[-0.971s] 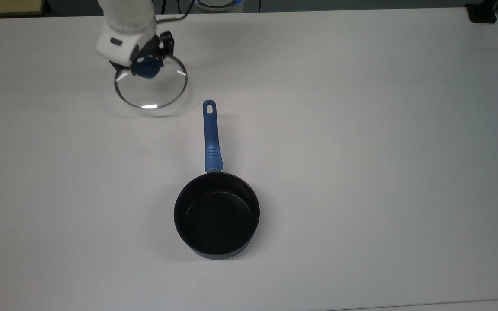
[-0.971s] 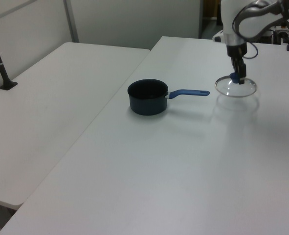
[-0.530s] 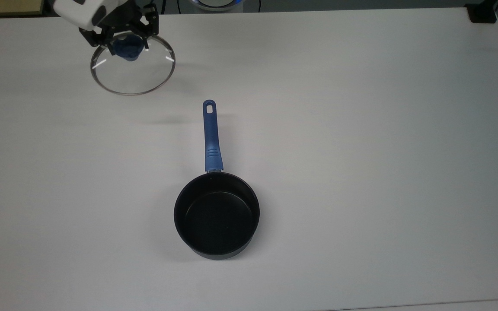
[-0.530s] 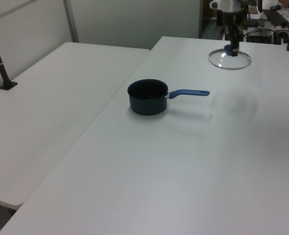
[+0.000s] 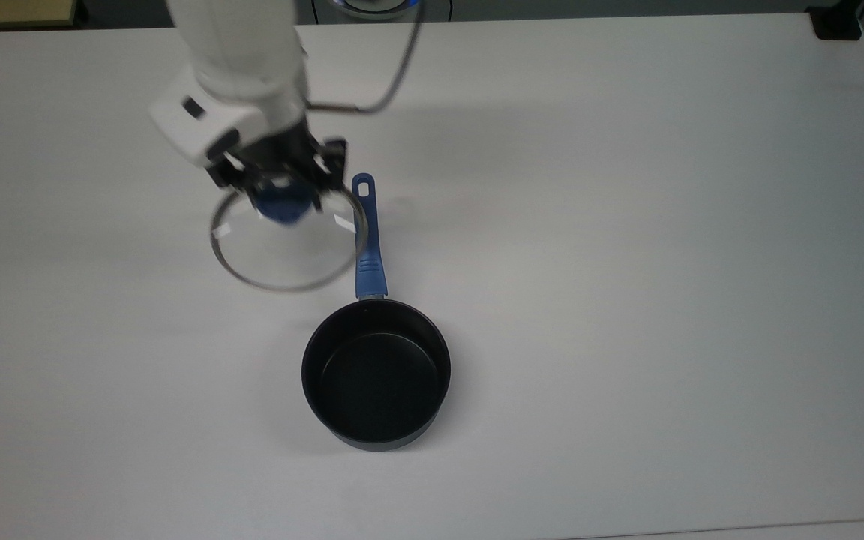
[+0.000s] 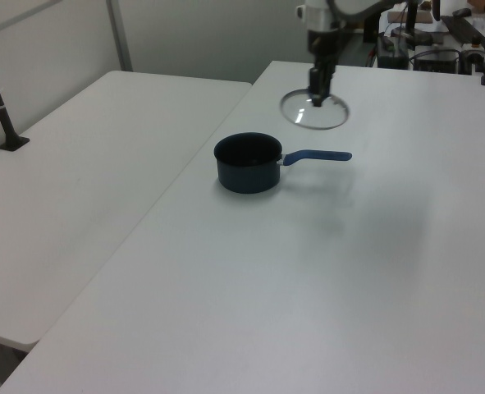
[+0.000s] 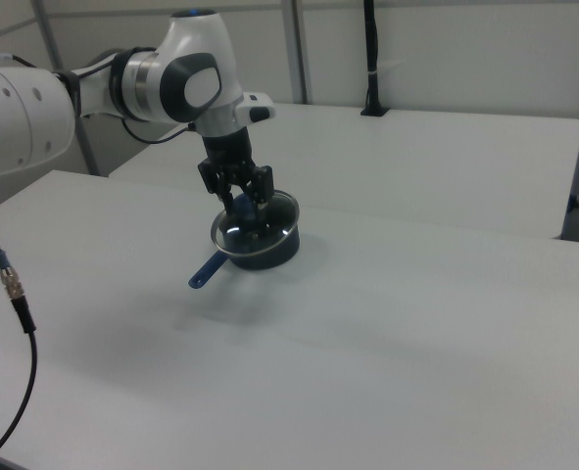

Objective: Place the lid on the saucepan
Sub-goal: 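Carry the glass lid over the black saucepan's opening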

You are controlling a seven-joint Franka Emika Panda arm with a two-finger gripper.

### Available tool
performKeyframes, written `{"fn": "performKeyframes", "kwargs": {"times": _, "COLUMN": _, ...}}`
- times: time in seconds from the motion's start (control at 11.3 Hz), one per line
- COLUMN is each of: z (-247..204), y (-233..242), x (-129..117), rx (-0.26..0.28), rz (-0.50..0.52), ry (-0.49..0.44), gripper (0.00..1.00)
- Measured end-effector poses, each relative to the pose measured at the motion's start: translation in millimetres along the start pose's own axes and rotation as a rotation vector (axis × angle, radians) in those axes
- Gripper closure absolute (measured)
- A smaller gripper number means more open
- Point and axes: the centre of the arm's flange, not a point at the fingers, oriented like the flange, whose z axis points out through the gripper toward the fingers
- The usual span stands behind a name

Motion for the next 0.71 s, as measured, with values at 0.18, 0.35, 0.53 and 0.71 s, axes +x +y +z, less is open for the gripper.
{"fn": "performKeyframes", "kwargs": {"times": 0.18, "z": 13.0, "y": -32.0, "x": 21.4, "rx": 0.0, "rz": 0.099, "ry": 0.073, "gripper": 0.34}}
{"fn": "performKeyframes", "kwargs": {"times": 0.35, "z": 19.0, "y": -49.9, "x": 35.1, "rx": 0.013, "rz": 0.225, "ry": 0.142, "gripper": 0.34}}
{"fn": "performKeyframes", "kwargs": {"times": 0.53, "z": 23.6, "y": -58.6, "x": 42.3, "rx": 0.031, "rz": 0.354, "ry": 0.172, "gripper": 0.34}}
{"fn": "performKeyframes", "kwargs": {"times": 0.71, "z": 23.1, "y": -61.0, "x": 48.4, "rx": 0.06, "rz": 0.47, "ry": 0.201, "gripper": 0.34}}
